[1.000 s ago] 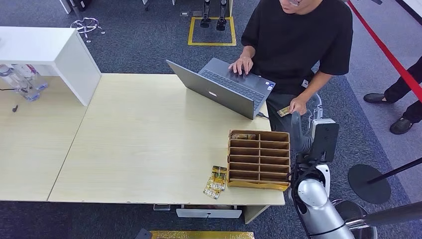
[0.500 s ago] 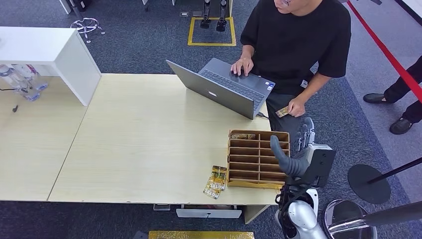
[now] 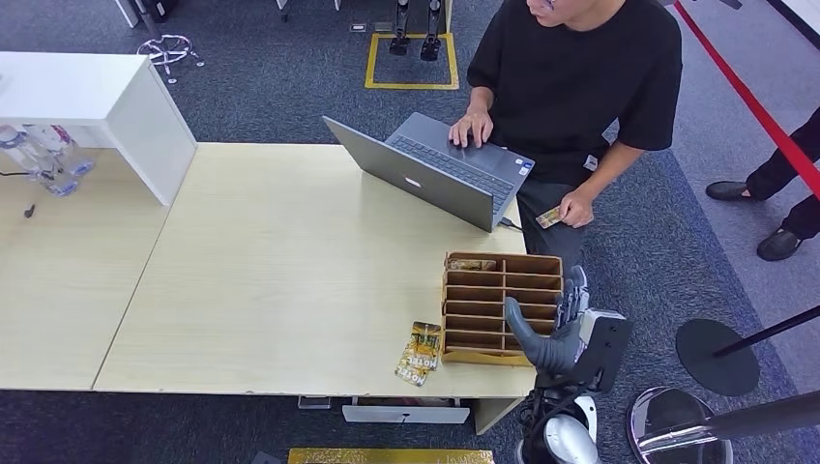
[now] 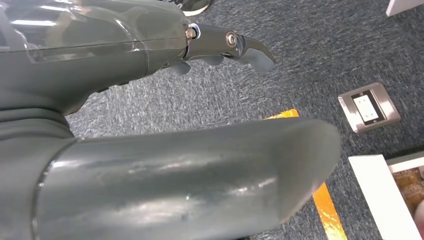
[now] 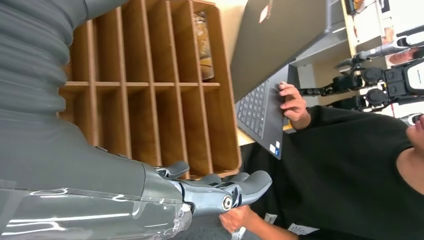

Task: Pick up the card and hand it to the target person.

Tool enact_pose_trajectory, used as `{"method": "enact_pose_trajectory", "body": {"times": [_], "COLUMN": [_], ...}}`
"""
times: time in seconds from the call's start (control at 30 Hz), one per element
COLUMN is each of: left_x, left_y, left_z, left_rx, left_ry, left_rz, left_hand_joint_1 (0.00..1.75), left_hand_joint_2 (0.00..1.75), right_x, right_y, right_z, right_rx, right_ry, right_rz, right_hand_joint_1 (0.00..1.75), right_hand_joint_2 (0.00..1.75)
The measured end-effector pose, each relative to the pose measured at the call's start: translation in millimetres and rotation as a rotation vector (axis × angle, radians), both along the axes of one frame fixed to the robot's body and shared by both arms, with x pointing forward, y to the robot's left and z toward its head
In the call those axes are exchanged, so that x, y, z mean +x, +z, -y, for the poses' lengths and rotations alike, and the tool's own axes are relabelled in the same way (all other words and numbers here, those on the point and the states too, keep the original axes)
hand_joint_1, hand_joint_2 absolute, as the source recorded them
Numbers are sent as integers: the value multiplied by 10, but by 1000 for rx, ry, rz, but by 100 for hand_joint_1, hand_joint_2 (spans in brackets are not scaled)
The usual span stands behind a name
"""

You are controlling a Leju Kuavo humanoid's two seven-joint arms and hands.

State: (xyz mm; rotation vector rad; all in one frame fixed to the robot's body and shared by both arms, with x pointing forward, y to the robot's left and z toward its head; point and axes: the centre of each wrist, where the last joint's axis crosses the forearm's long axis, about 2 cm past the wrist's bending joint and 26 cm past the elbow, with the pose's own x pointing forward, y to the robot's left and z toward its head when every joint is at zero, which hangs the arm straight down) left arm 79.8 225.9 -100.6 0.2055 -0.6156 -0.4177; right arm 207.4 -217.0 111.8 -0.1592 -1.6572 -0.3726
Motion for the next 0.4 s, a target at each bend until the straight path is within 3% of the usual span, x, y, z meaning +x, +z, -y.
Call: {"method": "enact_pose_trajectory", "body": {"times": [0.4], "left_x": [-12], "left_y": [-4], "left_z": [-12], "left_rx": [-1], "left_ry": [40], "left_rz": [-13], "left_hand_joint_1": [0], "left_hand_joint_2": [0], "right_x": [-127], "right_y": [-177], "right_z": [-171], "right_rx": [-115], "right_ry": [-8], "right_rz": [-10], "right_hand_joint_1": [0], "right_hand_joint_2": [175]}}
